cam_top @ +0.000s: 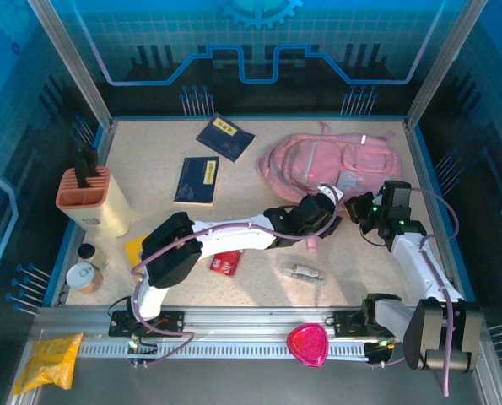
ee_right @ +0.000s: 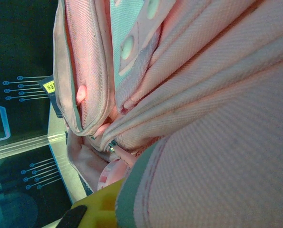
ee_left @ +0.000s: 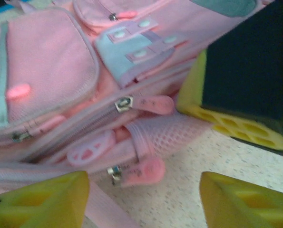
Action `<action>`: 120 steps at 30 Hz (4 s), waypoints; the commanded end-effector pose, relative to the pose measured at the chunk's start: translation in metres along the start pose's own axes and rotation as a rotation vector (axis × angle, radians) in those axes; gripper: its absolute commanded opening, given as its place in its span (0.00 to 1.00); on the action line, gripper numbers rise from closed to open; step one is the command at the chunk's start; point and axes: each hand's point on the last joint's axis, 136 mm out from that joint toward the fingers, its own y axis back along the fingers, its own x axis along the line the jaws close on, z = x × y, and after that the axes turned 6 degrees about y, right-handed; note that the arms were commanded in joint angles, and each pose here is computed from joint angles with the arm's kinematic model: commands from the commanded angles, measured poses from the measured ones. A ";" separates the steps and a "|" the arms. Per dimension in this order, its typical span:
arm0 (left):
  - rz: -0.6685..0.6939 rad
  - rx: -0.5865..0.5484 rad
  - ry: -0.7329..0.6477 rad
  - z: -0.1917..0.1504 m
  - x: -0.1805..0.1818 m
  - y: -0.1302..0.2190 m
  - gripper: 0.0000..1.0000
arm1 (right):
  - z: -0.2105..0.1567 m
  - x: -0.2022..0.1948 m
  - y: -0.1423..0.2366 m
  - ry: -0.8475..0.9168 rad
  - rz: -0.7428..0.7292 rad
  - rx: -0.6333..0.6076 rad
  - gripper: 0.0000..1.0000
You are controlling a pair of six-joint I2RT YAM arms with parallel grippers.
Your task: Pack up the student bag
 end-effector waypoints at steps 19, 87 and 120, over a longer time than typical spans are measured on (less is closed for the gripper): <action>0.154 -0.050 0.180 -0.002 0.051 0.002 0.00 | 0.003 0.031 0.005 0.043 0.112 0.011 0.00; -0.018 0.048 0.372 -0.002 0.016 0.019 0.00 | -0.040 0.003 -0.076 -0.011 -0.009 0.301 0.42; 0.073 0.126 0.404 -0.038 0.081 0.044 0.00 | 0.083 0.026 -0.056 -0.006 0.085 0.103 0.02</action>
